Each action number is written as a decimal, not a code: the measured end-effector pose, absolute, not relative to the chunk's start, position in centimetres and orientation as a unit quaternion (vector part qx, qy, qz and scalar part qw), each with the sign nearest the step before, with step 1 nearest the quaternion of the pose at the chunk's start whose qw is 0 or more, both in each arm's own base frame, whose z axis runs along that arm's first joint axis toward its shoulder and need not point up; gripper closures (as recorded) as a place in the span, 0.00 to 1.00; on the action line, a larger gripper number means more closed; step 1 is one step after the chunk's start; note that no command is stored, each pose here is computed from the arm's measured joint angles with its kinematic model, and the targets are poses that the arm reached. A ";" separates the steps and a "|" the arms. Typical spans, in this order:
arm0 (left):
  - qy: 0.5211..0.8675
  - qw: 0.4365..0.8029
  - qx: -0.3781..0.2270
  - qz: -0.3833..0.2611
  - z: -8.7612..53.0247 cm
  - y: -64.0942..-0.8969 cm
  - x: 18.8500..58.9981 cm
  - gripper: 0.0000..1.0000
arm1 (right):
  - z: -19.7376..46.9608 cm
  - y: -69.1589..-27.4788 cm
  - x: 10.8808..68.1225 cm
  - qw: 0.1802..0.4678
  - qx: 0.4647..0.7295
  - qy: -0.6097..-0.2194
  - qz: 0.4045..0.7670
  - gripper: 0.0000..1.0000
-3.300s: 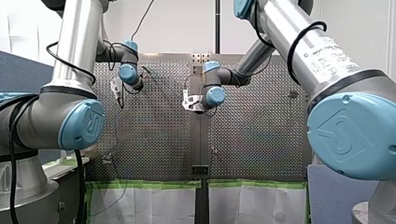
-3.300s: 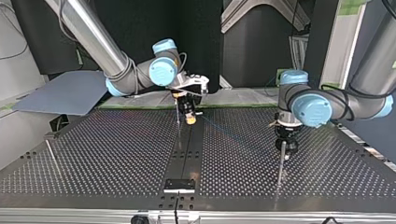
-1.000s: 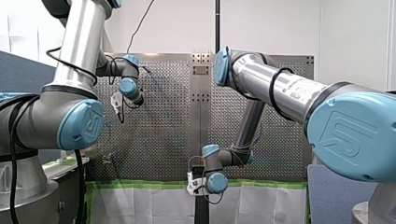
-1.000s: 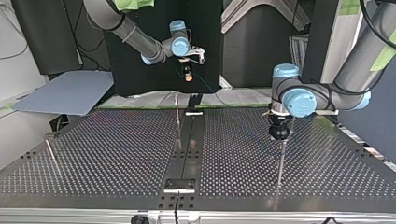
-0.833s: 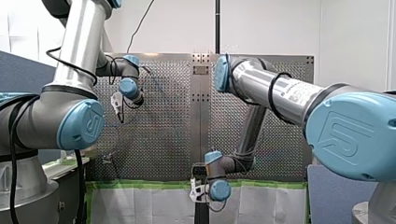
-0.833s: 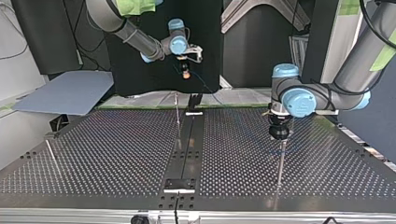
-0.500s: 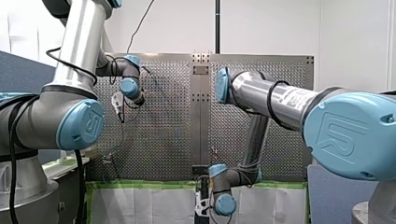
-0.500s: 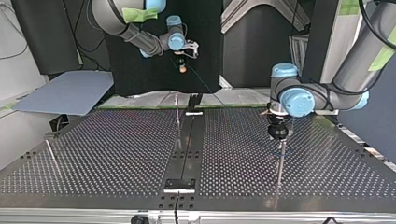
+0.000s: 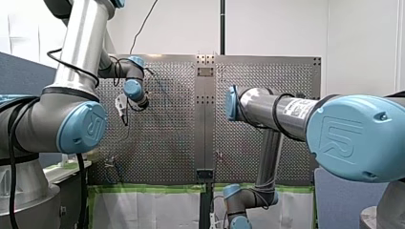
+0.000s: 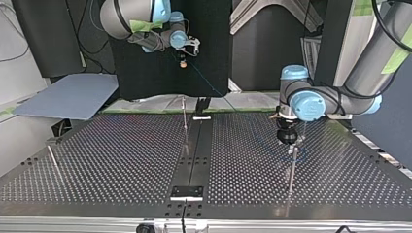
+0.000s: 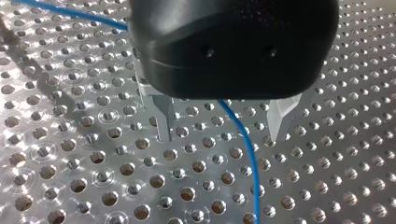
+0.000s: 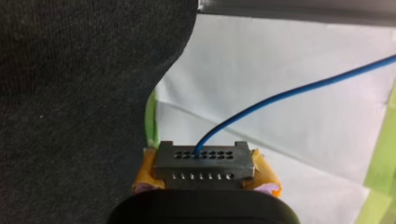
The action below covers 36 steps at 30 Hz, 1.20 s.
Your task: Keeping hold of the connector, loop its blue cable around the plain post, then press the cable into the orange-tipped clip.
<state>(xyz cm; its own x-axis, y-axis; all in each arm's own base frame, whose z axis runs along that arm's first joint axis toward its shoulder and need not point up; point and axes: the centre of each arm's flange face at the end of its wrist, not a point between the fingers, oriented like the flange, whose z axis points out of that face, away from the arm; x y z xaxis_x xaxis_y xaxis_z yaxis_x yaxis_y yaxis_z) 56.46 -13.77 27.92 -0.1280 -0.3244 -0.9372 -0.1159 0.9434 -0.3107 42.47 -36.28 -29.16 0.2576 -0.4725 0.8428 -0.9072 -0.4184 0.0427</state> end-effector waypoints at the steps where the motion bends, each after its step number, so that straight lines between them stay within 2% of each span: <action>1: 0.747 0.643 -0.147 -0.080 27.9 -13.8 56.4 0.00 | -29.4 -36.5 42.1 0.275 0.740 -0.470 0.394 1.00; 9: 0.749 0.642 -0.143 -0.077 27.9 -14.1 56.3 0.00 | -30.6 -38.5 39.2 0.282 0.722 -0.499 0.389 1.00; 23: 0.752 0.640 -0.140 -0.072 27.8 -14.4 56.1 0.00 | -29.6 -39.3 38.6 0.272 0.713 -0.497 0.413 1.00; 30: 0.753 0.640 -0.138 -0.071 27.8 -14.5 56.1 0.00 | -26.8 -40.1 38.2 0.274 0.685 -0.509 0.444 1.00; 36: 0.754 0.639 -0.136 -0.071 27.8 -14.8 56.0 0.00 | -24.0 -40.1 38.3 0.289 0.663 -0.512 0.465 1.00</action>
